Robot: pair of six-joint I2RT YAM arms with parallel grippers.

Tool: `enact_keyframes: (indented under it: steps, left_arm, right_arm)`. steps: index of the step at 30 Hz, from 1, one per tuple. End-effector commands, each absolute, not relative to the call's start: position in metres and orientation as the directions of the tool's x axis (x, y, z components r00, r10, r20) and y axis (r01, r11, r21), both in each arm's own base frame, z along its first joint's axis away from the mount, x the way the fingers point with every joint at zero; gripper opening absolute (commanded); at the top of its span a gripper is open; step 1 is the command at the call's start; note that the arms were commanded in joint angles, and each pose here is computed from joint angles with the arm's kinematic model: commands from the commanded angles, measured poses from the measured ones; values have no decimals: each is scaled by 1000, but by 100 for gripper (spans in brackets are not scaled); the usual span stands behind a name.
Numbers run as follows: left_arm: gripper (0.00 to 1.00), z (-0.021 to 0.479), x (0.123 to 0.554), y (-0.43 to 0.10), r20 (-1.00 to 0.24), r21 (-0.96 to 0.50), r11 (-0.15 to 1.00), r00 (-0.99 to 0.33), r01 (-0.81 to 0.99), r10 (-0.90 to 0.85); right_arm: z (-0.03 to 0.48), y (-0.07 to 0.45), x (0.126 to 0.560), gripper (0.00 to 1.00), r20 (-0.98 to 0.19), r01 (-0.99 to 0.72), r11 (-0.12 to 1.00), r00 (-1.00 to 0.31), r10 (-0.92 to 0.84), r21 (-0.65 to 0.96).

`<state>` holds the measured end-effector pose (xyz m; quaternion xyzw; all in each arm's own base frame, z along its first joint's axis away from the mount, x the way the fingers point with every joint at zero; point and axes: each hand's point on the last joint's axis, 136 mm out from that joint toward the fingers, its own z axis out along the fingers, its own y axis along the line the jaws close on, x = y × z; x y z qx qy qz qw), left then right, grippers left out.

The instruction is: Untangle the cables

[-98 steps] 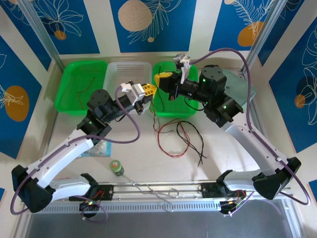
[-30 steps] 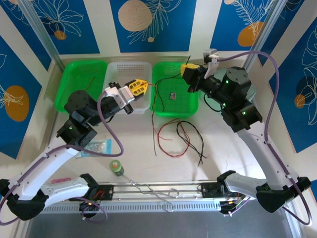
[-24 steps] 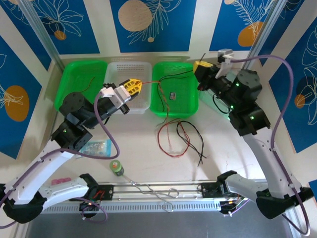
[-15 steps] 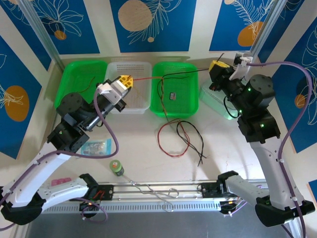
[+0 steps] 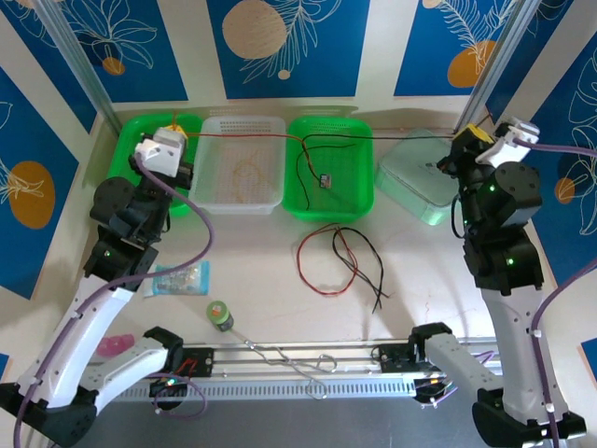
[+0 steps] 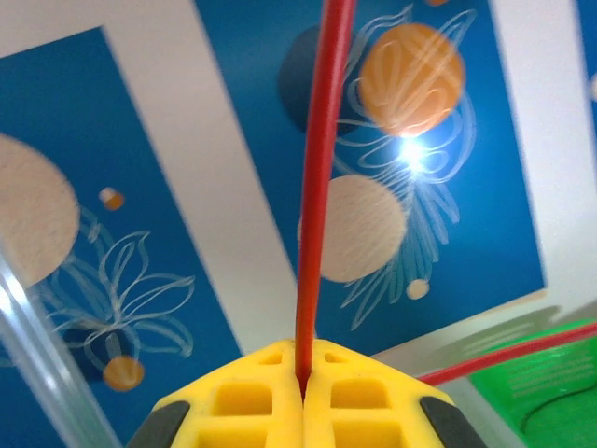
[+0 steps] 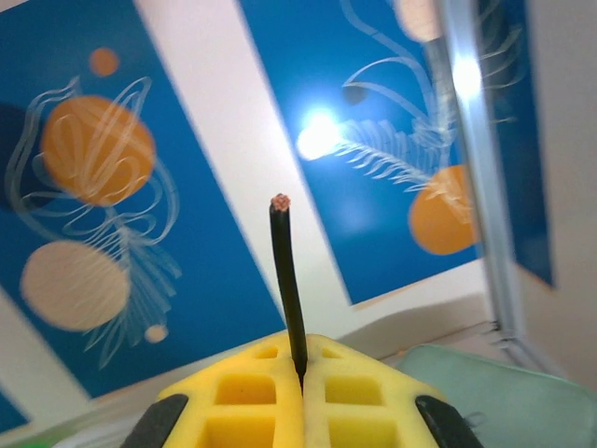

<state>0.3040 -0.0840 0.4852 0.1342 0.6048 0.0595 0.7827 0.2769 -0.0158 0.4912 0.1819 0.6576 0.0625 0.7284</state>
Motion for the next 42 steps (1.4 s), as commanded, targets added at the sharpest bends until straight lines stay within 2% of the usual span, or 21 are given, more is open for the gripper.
enact_keyframes:
  steps: [1, 5, 11, 18, 22, 28, 33, 38, 42]
  left_arm:
    - [0, 503, 294, -43, -927, 123, 988, 346, -90, 147]
    - [0, 495, 278, -7, -888, -25, 968, 449, -250, 93]
    - [0, 489, 261, 20, -870, -105, 922, 484, -373, 96]
    - [0, 492, 246, 35, -862, -127, 889, 493, -441, 121]
    - [0, 492, 248, 29, -864, -130, 913, 497, -387, 88]
    - [0, 492, 255, 20, -870, -105, 934, 487, -340, 79]
    - [0, 492, 257, 16, -871, -86, 940, 483, -331, 90]
    - [0, 488, 262, 9, -875, -60, 953, 475, -297, 92]
    - [0, 478, 270, 1, -891, -58, 965, 450, -256, 66]
  right_arm:
    - [497, -62, 252, 0, -914, 350, 851, 250, 319, 392]
    - [492, -84, 235, 0, -896, 429, 792, 296, 331, 434]
    - [487, -101, 218, 0, -882, 487, 741, 334, 331, 463]
    - [488, -110, 211, 0, -868, 501, 714, 361, 341, 489]
    - [492, -103, 218, 0, -857, 443, 740, 353, 376, 507]
    - [522, -88, 227, 0, -848, 335, 795, 366, 384, 505]
    - [550, -79, 235, 0, -796, 235, 787, 396, 458, 570]
    - [563, -50, 268, 0, -712, 53, 739, 319, 625, 672]
    - [577, -23, 295, 0, -706, -25, 737, 265, 656, 675]
